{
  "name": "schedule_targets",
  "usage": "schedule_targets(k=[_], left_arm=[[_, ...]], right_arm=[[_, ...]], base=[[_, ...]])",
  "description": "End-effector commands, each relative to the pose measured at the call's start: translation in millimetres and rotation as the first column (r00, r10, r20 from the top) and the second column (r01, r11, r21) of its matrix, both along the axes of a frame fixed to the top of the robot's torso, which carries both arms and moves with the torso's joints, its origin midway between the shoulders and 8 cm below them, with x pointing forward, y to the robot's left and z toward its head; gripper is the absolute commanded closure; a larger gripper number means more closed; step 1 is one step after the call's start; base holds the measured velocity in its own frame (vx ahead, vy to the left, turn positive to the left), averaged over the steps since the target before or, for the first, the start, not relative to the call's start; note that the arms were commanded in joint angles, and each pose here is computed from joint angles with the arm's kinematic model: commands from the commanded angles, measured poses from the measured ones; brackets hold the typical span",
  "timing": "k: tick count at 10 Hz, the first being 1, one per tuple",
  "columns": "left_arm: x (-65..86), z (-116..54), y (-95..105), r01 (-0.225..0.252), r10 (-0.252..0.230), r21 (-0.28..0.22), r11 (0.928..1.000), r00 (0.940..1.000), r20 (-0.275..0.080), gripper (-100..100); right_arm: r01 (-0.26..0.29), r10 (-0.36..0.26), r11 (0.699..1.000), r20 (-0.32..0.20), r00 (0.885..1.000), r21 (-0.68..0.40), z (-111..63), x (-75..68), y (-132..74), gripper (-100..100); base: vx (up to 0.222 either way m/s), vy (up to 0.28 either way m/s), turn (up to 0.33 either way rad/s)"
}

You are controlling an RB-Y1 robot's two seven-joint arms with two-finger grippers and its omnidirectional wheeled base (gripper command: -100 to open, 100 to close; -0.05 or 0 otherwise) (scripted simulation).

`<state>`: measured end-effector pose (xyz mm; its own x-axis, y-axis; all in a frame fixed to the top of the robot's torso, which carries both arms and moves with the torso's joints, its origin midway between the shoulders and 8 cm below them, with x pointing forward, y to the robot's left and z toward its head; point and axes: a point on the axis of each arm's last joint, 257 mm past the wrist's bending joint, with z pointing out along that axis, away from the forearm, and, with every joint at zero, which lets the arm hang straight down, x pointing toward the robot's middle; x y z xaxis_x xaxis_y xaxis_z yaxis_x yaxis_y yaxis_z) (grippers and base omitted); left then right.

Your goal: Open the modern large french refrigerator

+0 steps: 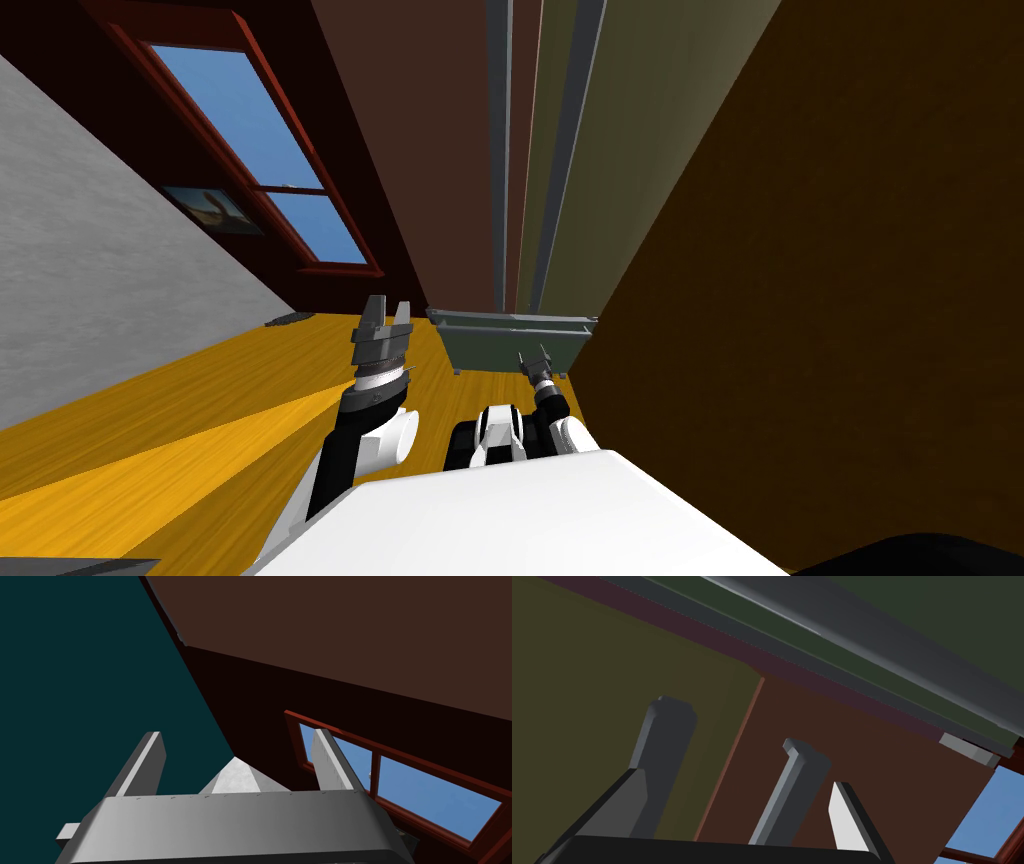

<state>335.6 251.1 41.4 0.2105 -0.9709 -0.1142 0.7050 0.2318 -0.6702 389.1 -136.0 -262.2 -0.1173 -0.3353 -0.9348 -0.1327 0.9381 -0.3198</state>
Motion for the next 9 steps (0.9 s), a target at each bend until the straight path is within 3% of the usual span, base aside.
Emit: schedule_targets(k=[1, 4, 9], left_arm=[[0.0, 0.0, 0.0, 0.0, 0.0, 0.0, 1.0, 1.0, 0.0, 0], [0.0, 0.0, 0.0, 0.0, 0.0, 0.0, 1.0, 1.0, 0.0, 0], [0.0, 0.0, 0.0, 0.0, 0.0, 0.0, 1.0, 1.0, 0.0, 0]], right_arm=[[0.013, -0.011, 0.991, 0.01, 1.0, -0.135, -4.0, 2.2, 2.1, -100], [0.026, -0.019, 0.966, 0.031, 0.999, -0.257, -2.9, 5.1, 4.6, -100], [0.072, -0.037, 0.887, 0.085, 0.996, -0.456, 7.7, 13.5, 15.0, -100]], base=[[0.124, 0.037, 0.048], [0.114, 0.044, 0.037], [0.147, 0.047, 0.049]])
